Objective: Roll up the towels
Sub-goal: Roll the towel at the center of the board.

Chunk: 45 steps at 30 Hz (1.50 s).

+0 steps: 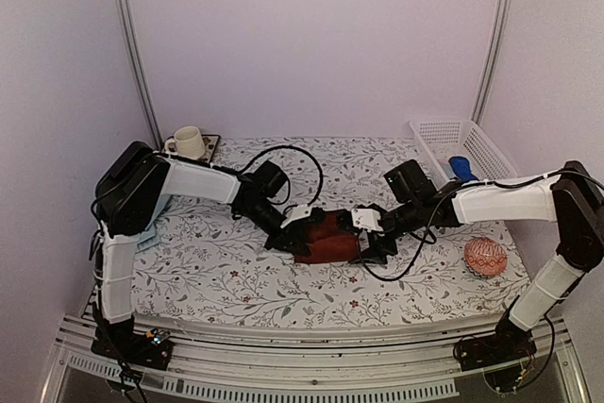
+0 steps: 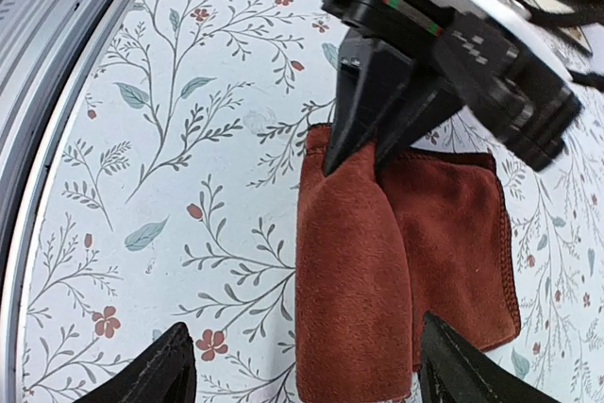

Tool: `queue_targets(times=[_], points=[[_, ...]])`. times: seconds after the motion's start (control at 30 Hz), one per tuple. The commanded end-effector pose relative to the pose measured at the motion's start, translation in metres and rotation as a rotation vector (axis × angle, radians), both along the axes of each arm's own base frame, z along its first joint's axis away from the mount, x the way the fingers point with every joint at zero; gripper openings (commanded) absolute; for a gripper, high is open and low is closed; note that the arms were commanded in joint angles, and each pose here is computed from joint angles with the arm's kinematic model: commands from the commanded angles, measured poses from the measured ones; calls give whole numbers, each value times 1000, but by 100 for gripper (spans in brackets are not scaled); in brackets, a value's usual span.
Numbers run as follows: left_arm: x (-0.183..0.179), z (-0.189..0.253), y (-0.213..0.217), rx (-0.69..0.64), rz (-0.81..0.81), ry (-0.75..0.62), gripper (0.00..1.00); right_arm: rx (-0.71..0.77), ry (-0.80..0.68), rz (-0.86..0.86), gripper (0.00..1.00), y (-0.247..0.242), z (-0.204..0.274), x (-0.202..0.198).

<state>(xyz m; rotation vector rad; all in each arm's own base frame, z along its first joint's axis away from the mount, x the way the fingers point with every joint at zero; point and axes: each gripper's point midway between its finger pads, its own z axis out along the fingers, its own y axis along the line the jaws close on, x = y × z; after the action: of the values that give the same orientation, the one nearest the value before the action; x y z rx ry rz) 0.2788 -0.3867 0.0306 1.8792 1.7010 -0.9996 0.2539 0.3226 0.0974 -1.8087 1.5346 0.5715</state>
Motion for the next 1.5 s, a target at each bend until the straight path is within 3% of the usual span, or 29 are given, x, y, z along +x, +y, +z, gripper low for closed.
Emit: queue_targets(times=[0.0, 0.4, 0.73, 0.93, 1.03, 1.2, 1.27, 1.47], points=[[2, -4, 9, 2, 47, 189, 0, -20, -130, 66, 81, 8, -13, 4], [8, -14, 11, 1, 81, 306, 3, -104, -192, 22, 74, 23, -48, 30], [17, -11, 14, 8, 99, 292, 6, -135, -146, -71, 31, 26, -62, 46], [22, -4, 22, 41, 125, 204, 27, -135, -27, -80, 10, 31, -61, 37], [29, 1, 30, 72, 171, 112, 43, -145, 73, -95, 9, 33, -64, 30], [38, 11, 46, 102, 248, -25, 62, -158, 212, -122, 9, 33, -68, 20], [42, 17, 50, 94, 276, -80, 80, -155, 253, -122, 9, 32, -68, 16], [39, 43, 51, 12, 283, -221, 82, -129, 384, -161, 9, 35, -64, 22]])
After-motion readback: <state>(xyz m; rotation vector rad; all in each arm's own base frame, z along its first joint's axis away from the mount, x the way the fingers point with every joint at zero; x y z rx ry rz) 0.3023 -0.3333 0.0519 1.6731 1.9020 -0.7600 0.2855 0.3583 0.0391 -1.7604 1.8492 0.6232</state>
